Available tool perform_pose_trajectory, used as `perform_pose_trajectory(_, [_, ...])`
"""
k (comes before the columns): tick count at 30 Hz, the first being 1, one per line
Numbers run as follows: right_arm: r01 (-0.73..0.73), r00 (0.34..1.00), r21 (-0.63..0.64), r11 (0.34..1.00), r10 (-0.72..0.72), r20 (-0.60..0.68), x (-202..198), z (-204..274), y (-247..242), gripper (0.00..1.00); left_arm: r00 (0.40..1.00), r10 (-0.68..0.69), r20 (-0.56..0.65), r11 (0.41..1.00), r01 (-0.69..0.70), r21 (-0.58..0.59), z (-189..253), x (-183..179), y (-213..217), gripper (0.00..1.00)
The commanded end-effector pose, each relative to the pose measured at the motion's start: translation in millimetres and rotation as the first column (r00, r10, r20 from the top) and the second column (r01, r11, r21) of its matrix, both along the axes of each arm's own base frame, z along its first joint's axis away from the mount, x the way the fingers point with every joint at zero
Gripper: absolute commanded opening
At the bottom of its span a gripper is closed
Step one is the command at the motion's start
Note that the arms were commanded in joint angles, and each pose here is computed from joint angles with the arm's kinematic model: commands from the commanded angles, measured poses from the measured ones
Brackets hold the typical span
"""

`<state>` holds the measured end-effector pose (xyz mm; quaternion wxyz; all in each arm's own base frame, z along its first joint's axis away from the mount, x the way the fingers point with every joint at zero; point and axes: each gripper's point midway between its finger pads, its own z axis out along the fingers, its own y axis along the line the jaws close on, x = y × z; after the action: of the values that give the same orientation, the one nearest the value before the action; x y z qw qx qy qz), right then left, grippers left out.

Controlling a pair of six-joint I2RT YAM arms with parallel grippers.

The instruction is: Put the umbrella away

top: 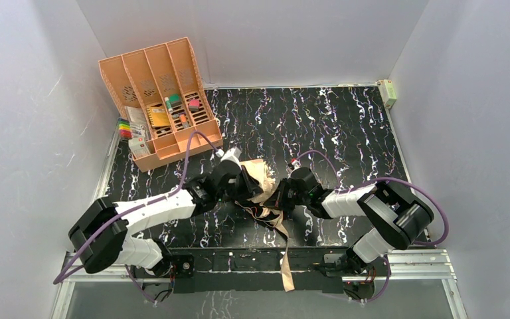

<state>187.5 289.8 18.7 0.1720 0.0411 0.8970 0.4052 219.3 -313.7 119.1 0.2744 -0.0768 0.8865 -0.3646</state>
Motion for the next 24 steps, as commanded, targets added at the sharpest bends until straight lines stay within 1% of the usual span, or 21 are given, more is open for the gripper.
perform_pose_trajectory(1, [-0.02, 0.993, -0.162, 0.987, 0.001, -0.116, -26, -38, -29, 0.0, 0.994, -0.074, 0.076, 0.99, 0.082, -0.113, 4, -17, -23, 0.0])
perform_pose_trajectory(3, [-0.021, 0.995, -0.145, 0.989, 0.006, -0.103, -25, -33, -27, 0.0, 0.993, -0.099, 0.069, 0.989, 0.106, -0.104, -14, -25, -24, 0.0])
perform_pose_trajectory(6, [-0.014, 0.997, -0.127, 0.992, 0.004, -0.08, -24, -23, -27, 0.0, 0.994, -0.096, 0.051, 0.99, 0.101, -0.094, -36, -31, -19, 0.0])
perform_pose_trajectory(7, [-0.004, 0.999, -0.114, 0.994, -0.001, -0.046, -22, -6, -28, 0.0, 0.996, -0.084, 0.044, 0.995, 0.086, -0.058, -53, -32, -11, 0.0])
perform_pose_trajectory(11, [0.009, 1.0, -0.108, 0.994, -0.006, 0.028, -18, 24, -33, 0.0, 0.996, -0.088, 0.027, 0.996, 0.088, 0.001, -75, -35, -3, 0.0])
perform_pose_trajectory(16, [-0.025, 0.982, -0.049, 0.999, 0.033, 0.186, -14, 72, -34, 0.05, 0.992, -0.125, 0.007, 0.992, 0.125, 0.036, -93, -38, -5, 0.0])
perform_pose_trajectory(20, [-0.087, 0.949, 0.023, 0.996, 0.076, 0.306, -7, 109, -21, 0.13, 0.99, -0.144, -0.008, 0.989, 0.144, 0.041, -101, -42, -6, 0.0])
perform_pose_trajectory(24, [-0.152, 0.935, 0.065, 0.986, 0.122, 0.334, 3, 121, 3, 0.13, 0.989, -0.147, -0.006, 0.988, 0.147, 0.045, -104, -42, -4, 0.0])
